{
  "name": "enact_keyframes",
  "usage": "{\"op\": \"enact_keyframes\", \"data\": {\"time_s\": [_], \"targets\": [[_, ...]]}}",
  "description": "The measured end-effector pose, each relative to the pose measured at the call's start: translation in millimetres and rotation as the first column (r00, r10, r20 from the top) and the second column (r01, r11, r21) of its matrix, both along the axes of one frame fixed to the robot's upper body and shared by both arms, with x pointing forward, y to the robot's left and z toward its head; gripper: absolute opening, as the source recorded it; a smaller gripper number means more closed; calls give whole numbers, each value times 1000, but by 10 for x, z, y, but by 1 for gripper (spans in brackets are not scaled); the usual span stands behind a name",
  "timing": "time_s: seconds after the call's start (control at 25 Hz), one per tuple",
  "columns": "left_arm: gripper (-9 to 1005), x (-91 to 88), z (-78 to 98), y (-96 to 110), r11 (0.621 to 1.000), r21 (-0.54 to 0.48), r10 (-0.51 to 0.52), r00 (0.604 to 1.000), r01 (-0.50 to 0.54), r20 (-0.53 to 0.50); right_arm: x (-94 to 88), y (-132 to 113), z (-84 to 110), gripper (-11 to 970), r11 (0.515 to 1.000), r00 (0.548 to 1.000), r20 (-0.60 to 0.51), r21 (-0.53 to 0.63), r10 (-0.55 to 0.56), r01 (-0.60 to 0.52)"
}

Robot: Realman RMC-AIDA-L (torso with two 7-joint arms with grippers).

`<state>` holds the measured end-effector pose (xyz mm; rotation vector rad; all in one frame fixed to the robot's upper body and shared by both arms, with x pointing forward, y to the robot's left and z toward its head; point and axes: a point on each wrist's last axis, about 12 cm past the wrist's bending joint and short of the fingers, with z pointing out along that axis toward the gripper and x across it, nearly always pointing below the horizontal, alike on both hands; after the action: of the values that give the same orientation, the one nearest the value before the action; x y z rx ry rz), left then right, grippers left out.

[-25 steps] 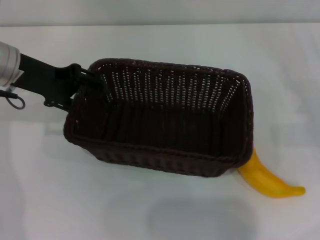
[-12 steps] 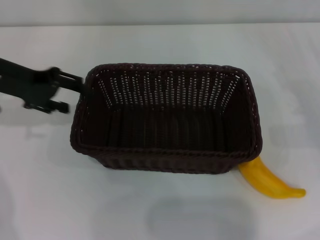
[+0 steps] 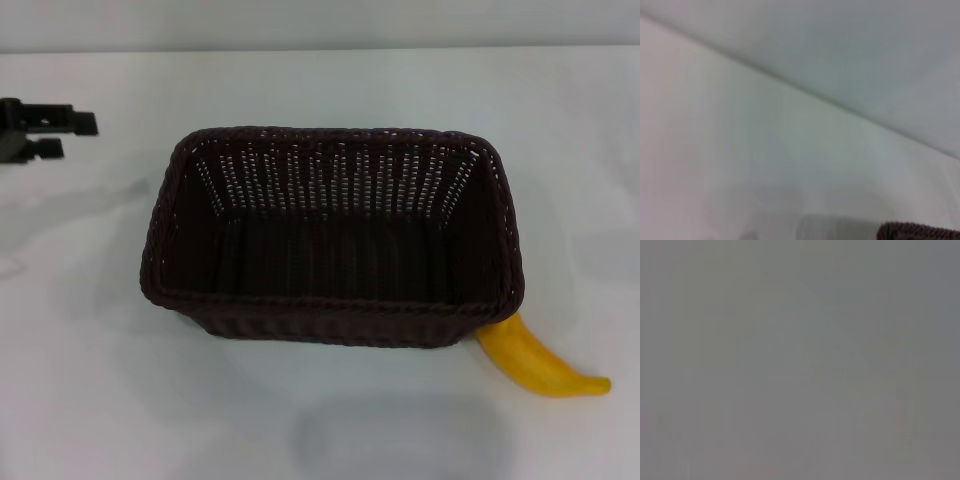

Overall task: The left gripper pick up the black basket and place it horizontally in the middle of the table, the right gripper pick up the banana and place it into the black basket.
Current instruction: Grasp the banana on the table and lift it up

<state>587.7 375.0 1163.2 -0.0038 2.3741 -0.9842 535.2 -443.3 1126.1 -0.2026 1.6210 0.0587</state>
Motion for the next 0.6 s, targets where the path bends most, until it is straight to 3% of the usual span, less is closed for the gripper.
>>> {"op": "enact_keyframes", "data": {"time_s": [0.24,0.36,0.4,0.44,0.52,0.6], "targets": [[753,-148,-8,239,1000,10,13,965,-16,264,-60,-129,479,841,995,981,-164,16,99,-98],[753,-286,-4,397,997,-21,76,899,-74,431,-39,-40,660,839,985,944,-281,42,173,-168],[753,-327,-1,436,995,-31,96,873,-92,477,7,67,768,838,975,903,-369,55,220,-215],[753,-366,-5,464,994,-39,111,852,-107,511,7,67,768,838,975,903,-369,55,220,-215],[753,-469,-23,530,989,-48,144,795,-143,589,77,212,872,837,961,850,-455,54,266,-272],[754,-531,-42,576,984,-46,160,762,-169,627,154,344,967,837,951,799,-528,58,288,-305]]}}
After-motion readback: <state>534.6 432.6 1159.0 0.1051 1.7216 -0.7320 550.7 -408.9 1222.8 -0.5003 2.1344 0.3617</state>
